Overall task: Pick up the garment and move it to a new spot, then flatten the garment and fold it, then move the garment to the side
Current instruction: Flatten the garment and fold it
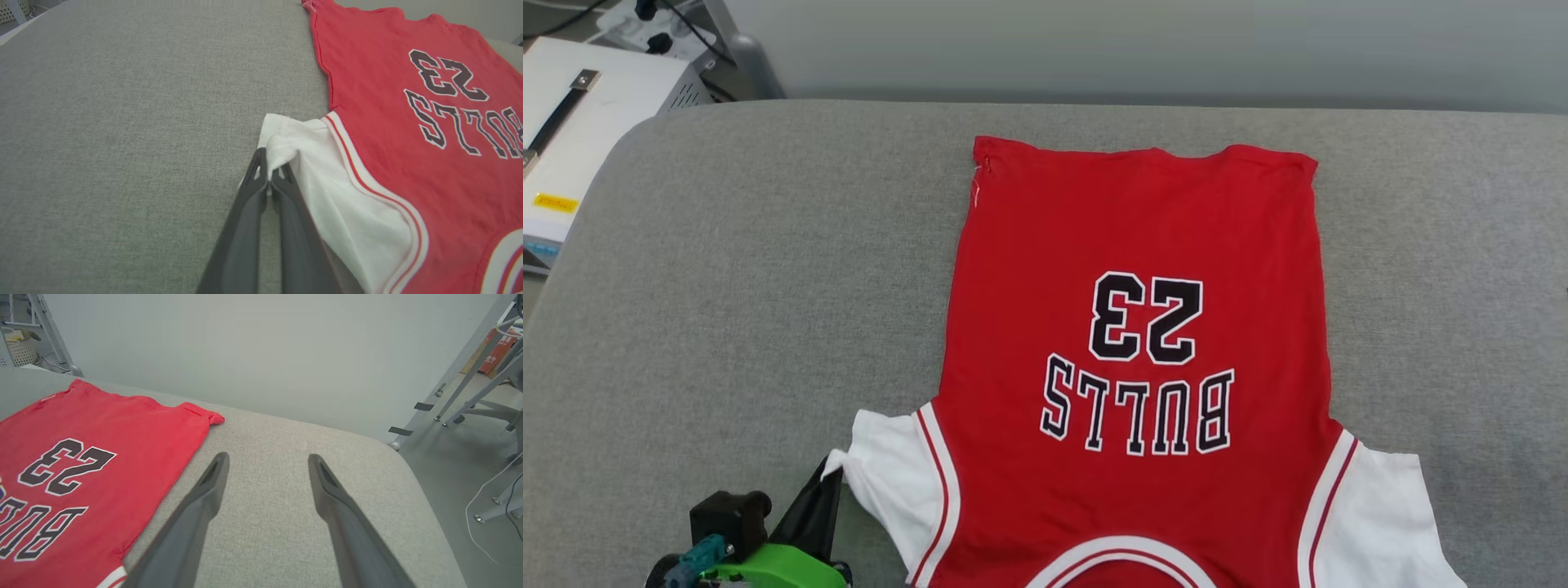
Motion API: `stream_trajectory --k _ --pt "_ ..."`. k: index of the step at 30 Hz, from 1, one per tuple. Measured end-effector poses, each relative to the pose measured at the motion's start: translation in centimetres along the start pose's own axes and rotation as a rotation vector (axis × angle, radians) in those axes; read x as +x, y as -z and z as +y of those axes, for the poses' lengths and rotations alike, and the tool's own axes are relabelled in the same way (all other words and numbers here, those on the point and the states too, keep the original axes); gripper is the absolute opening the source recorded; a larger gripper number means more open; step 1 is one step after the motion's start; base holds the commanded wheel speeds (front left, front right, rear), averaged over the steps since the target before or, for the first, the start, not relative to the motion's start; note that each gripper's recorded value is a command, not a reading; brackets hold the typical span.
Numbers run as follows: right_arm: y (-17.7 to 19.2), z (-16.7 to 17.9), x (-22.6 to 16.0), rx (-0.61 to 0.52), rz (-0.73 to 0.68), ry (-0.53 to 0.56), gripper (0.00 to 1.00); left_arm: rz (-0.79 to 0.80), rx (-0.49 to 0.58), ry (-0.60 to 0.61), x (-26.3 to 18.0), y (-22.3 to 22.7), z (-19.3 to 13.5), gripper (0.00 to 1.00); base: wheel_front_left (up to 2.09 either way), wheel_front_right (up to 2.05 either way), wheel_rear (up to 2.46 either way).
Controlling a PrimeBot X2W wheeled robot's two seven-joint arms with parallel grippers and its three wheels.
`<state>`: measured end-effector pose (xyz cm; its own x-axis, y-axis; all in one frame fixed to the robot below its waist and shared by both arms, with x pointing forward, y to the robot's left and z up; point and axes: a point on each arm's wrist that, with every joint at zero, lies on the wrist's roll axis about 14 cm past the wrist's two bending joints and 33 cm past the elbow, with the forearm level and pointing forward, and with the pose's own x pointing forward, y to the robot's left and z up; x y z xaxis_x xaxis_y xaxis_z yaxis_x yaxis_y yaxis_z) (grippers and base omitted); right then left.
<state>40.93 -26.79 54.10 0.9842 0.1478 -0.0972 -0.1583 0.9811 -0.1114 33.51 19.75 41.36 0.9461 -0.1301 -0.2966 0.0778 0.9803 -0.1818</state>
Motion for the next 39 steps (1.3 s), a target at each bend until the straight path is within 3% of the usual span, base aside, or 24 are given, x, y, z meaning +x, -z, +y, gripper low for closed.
stream_trajectory --k 5,10,16,18,23,34,39 --pt "-7.5 0.9 5.9 -0.028 -0.152 -0.06 1.0 -0.05 0.005 0.013 1.5 -1.7 -0.6 0.0 0.0 0.0 0.0" --pt "-9.7 3.1 11.2 -0.053 -0.099 -0.15 1.0 -0.08 -0.001 0.013 2.6 -2.5 -1.0 0.0 0.0 0.0 0.0" --pt "-4.8 4.7 17.0 -0.028 0.255 -0.22 1.0 -0.077 -0.03 -0.003 3.5 -2.0 -0.9 0.0 0.0 0.0 0.0" --pt "-1.9 5.2 18.1 -0.027 0.422 -0.245 1.0 -0.075 -0.038 -0.009 3.8 -1.8 -0.8 0.0 0.0 0.0 0.0" --pt "2.2 6.7 20.1 -0.02 0.655 -0.285 1.0 -0.068 -0.047 -0.03 4.3 -1.3 -0.4 0.0 0.0 0.0 0.0" --pt "12.5 10.0 22.4 -0.028 0.958 -0.311 1.0 -0.028 -0.049 -0.069 5.2 0.4 0.7 0.0 0.0 0.0 0.0" --pt "15.5 10.8 22.8 -0.005 0.994 -0.317 1.0 -0.011 -0.05 -0.091 5.3 1.1 1.4 0.0 0.0 0.0 0.0"
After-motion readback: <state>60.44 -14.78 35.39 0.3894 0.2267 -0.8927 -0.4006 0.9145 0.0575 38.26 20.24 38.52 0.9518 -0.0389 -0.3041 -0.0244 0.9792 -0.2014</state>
